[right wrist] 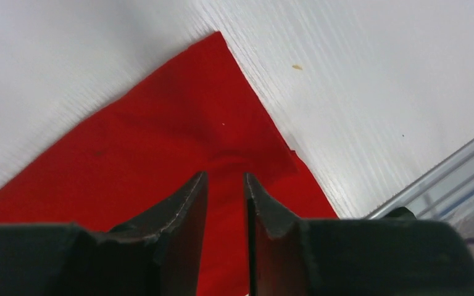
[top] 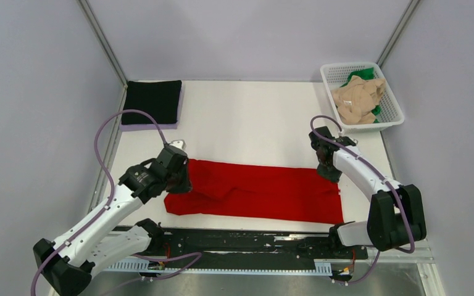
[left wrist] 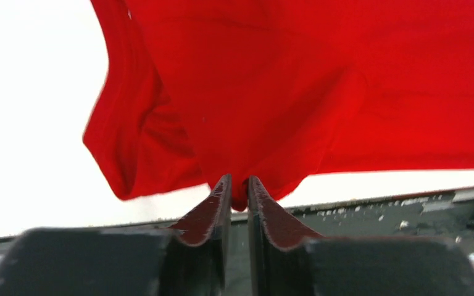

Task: Fold and stack the t-shirts
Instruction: Fold the other side of the tshirt into a rectangle, then rotate the tshirt 75 degrees

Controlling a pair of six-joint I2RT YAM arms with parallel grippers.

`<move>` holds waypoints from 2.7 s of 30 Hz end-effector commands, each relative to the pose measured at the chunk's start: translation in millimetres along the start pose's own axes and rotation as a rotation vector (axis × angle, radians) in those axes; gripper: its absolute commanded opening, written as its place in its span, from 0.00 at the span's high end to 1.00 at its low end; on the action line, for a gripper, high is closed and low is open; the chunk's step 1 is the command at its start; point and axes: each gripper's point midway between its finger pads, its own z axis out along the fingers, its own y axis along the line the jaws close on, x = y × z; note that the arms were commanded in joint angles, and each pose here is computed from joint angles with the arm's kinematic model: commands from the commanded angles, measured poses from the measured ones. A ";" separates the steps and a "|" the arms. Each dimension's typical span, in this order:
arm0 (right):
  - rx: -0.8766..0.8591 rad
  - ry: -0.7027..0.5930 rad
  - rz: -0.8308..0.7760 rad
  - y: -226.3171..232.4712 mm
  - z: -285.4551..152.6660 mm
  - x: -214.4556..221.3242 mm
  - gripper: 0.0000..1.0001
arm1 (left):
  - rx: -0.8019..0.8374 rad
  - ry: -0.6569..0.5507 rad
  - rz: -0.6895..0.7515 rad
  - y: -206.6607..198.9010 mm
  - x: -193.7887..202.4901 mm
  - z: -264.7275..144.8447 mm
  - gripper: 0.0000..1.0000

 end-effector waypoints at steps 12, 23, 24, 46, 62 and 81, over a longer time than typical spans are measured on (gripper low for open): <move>-0.147 -0.049 0.097 7.7 -37.8 -16.0 0.00 | 0.044 0.088 -0.102 -17.3 22.0 -13.2 0.00; -0.678 0.014 -0.057 107.9 -41.3 5.0 0.00 | 0.233 0.044 -0.278 -66.4 -34.6 108.0 0.00; -0.671 0.013 -0.061 107.5 -37.2 6.9 0.00 | 0.237 0.078 -0.311 -63.7 -32.5 126.8 0.00; -1.057 0.310 -0.440 151.2 -72.0 118.0 0.00 | 0.458 -0.046 -0.526 -144.2 -282.8 384.5 0.00; -1.311 0.231 -0.795 186.8 -156.0 157.2 0.00 | 0.833 -0.500 -0.443 -217.4 -385.9 336.2 0.00; -1.383 -0.047 -0.456 121.7 -191.6 77.2 0.00 | 0.580 -0.362 0.089 -226.7 -257.6 58.0 0.00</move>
